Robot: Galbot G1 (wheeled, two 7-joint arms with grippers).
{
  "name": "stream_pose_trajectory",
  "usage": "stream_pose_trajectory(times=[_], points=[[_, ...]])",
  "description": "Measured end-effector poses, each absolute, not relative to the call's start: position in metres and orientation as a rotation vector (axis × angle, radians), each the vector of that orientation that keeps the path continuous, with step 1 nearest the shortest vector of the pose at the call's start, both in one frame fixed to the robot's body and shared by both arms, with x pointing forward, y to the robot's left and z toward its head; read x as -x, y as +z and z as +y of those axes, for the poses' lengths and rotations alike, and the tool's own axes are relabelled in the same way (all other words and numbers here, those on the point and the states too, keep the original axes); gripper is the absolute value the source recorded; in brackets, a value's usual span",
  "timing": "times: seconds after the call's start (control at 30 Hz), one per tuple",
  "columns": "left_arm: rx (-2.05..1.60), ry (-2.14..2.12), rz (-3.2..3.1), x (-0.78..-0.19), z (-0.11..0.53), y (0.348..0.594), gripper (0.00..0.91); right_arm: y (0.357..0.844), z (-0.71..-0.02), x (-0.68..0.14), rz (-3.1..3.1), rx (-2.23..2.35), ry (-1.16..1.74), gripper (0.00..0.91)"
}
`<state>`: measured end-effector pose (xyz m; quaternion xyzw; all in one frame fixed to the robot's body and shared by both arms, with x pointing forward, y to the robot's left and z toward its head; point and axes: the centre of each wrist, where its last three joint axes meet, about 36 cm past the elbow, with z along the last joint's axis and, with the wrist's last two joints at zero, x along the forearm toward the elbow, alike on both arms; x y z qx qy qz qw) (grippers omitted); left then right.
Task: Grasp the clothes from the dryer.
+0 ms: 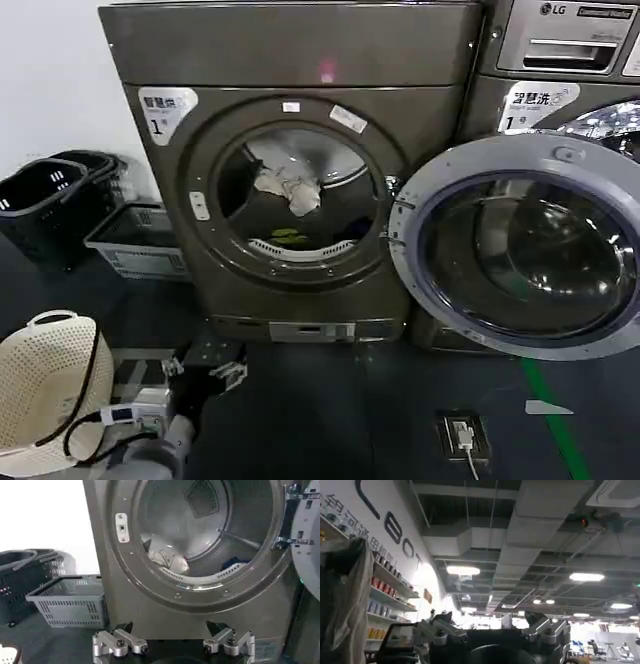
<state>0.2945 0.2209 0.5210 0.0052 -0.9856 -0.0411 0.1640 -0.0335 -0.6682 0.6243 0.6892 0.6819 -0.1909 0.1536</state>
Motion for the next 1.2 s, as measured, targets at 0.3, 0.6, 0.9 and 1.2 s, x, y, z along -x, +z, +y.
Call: stream_pose_trajectory(times=[0.3,0.6,0.9,1.2], points=[[-0.009,-0.116,-2.805,-0.2952,0.2197,0.5194,0.907,0.6240,-0.6695,0.0348,1.927,-1.994,-0.541,0.907],[-0.009,-0.117,-2.803,-0.2932,0.2198,0.5197,0.907,0.6262,-0.6666,0.0368,1.898,-1.960,-0.501,0.907],[-0.008,-0.125,-2.809,-0.2903,0.2202,0.5228,0.907,0.6271,-0.6663,0.0380,1.892,-1.943,-0.482,0.907],[-0.007,-0.123,-2.801,-0.2899,0.2203,0.5209,0.907,0.6253,-0.6667,0.0376,1.894,-1.942,-0.472,0.907]])
